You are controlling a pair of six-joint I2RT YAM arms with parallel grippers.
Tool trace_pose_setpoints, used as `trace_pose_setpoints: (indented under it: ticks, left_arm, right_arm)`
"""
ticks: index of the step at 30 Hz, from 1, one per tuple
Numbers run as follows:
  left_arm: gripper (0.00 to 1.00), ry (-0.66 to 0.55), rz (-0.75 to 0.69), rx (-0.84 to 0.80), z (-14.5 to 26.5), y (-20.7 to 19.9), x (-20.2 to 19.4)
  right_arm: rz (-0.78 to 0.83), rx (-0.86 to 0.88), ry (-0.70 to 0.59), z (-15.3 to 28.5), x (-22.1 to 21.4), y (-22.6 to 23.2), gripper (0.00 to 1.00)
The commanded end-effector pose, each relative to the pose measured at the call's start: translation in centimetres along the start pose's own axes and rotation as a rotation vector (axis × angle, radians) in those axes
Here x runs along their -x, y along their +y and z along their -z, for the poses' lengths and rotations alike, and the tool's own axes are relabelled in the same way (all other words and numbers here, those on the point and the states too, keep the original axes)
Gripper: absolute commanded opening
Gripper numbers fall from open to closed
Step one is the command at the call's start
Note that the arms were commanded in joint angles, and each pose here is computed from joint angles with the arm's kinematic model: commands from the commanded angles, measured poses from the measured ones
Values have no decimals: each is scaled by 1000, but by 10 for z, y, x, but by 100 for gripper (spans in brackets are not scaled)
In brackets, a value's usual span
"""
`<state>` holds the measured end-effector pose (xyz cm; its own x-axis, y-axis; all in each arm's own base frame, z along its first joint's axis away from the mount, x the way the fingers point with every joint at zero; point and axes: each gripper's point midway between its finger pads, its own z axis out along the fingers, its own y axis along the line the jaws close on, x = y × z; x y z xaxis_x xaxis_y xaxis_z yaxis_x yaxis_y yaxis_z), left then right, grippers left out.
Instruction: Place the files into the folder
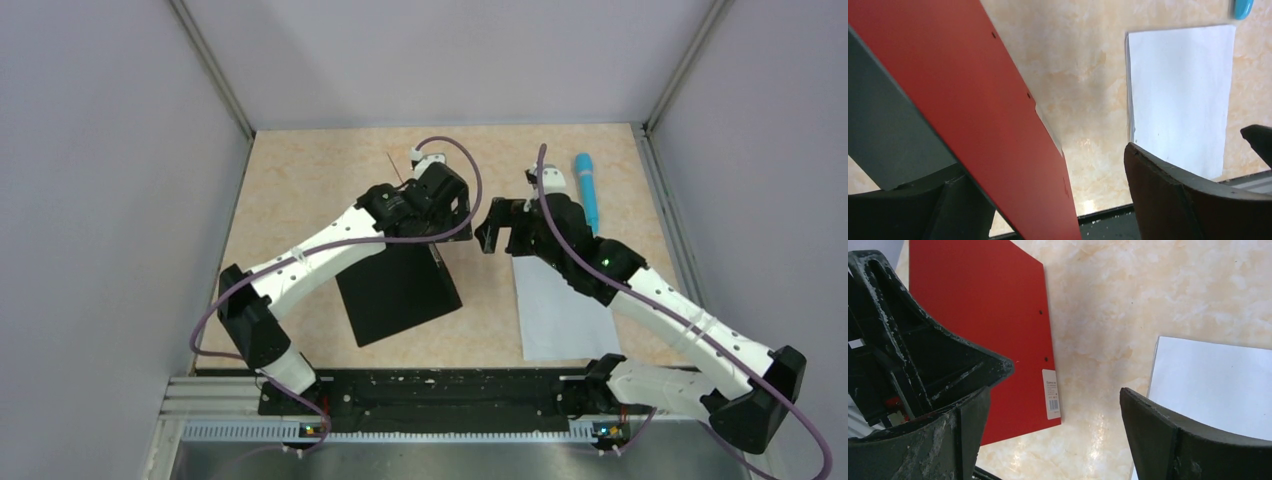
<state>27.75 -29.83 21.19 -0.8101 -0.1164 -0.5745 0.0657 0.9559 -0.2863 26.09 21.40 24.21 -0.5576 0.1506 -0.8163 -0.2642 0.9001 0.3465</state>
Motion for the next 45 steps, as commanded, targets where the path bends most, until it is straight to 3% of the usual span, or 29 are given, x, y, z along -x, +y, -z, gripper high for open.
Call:
trace_pose_setpoints:
  ticks: [1,17,27,34,38,41,45]
  left_arm:
    - [92,-145,-36,-14,4,-11,40]
    - [98,-211,-57,-284,-29,-76,93]
    - [98,-103,-69,-459,-71,-108,82]
    - [98,-5,-18,-408,-113,-85,63]
    - [93,62,57,-331,-138,-49,47]
    - [87,113,104,-291,-139,-20,37]
    - [85,58,127,-187,-120,23,37]
  right_arm:
    - [-42,-30,-81,15,25,-3,99]
    - [-26,-96,-229,48,62,-20,98]
    - [40,-311,-208,36,49,-59,95]
    - [84,-402,-146,13,32,-71,94]
    - [93,-372,-98,-6,19,-65,90]
    - [121,-305,-44,-24,6,-52,85]
    - [187,-198,75,-64,-22,-32,76]
